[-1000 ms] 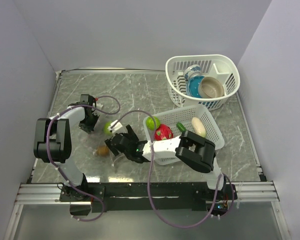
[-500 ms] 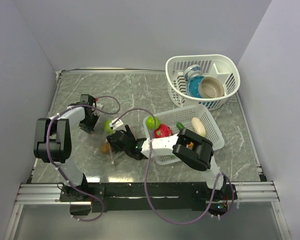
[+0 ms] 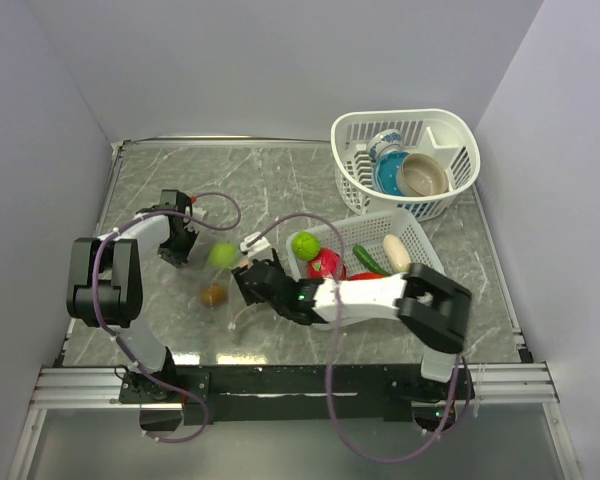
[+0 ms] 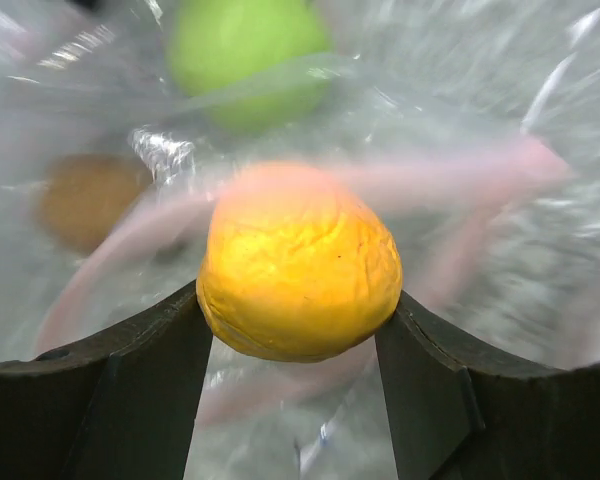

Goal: Open the zip-top bag and remove the fake food

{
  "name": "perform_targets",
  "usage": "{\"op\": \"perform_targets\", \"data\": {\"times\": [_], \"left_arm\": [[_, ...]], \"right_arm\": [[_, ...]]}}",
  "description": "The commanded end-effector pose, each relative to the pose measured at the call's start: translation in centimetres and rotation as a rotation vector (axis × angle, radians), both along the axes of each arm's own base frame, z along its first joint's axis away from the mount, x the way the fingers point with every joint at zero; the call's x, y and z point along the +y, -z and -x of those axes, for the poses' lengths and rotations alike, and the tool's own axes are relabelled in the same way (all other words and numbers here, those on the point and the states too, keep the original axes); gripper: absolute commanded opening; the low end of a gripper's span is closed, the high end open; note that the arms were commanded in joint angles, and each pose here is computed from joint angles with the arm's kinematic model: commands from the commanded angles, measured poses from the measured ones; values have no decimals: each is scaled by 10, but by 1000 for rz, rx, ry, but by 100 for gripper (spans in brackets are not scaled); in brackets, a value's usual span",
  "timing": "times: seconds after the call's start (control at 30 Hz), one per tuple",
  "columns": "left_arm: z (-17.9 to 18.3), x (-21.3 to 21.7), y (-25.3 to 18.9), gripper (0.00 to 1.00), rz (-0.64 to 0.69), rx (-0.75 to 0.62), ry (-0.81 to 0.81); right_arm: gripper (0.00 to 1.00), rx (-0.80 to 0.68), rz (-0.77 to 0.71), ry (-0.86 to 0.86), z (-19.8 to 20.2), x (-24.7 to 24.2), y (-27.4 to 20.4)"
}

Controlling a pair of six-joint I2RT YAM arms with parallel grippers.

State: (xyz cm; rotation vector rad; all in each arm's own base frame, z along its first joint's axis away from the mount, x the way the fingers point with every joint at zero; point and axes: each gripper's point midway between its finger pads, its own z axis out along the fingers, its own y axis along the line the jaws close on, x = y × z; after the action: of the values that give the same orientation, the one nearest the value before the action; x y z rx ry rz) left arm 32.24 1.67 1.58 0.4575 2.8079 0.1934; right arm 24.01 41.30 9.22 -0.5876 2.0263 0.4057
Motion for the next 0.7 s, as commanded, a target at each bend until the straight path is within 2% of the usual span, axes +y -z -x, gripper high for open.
{"op": "perform_targets", "data": {"times": [0.0, 0.03, 0.07, 0.13, 0.17, 0.2, 0.23, 0.27, 0.3, 0.33, 0.37, 0.4, 0.43, 0.5, 0.53, 0.57, 0.67], "left_arm": [[19, -1, 8, 1, 14, 72, 4], [17, -3, 6, 1, 24, 66, 5], [15, -2, 5, 1, 25, 63, 4], [14, -4, 4, 1, 35, 61, 2], [13, -4, 3, 1, 36, 60, 0], [13, -5, 2, 1, 38, 60, -1], [13, -6, 2, 1, 44, 60, 1], [13, -6, 1, 1, 46, 58, -1], [12, -7, 0, 1, 48, 57, -1], [12, -7, -1, 1, 51, 58, -3], [12, -8, -1, 1, 56, 58, -2], [12, -8, -1, 1, 54, 58, -2], [11, -8, -2, 1, 55, 58, -4], [11, -8, -2, 1, 55, 60, -5], [10, -8, -3, 1, 55, 58, -5], [9, -8, -3, 1, 57, 57, -6], [9, -8, -4, 1, 57, 59, -8]], "right_arm": [[35, -83, -178, 70, 8, -31, -88], [36, -79, -147, 101, 9, -49, -82], [35, -95, -185, 123, 11, -63, -101], [36, -93, -171, 184, 13, -90, -98], [34, -130, -182, 269, 6, -114, -111], [30, -128, -207, 354, 1, -131, -113], [26, -115, -155, 416, -1, -153, -100], [18, -117, -153, 496, -6, -173, -99], [14, -73, -192, 626, -20, -197, -91], [13, -37, -136, 670, -20, -215, -75], [16, -1, -123, 696, -22, -223, -65], [25, 19, -116, 735, -26, -231, -60], [46, 31, -75, 737, -24, -234, -54], [71, 36, -71, 752, -25, -234, -57], [96, 40, -69, 754, -25, -234, -56], [100, 37, -77, 752, -25, -233, -58], [100, 12, -110, 696, -26, -221, -72]]}}
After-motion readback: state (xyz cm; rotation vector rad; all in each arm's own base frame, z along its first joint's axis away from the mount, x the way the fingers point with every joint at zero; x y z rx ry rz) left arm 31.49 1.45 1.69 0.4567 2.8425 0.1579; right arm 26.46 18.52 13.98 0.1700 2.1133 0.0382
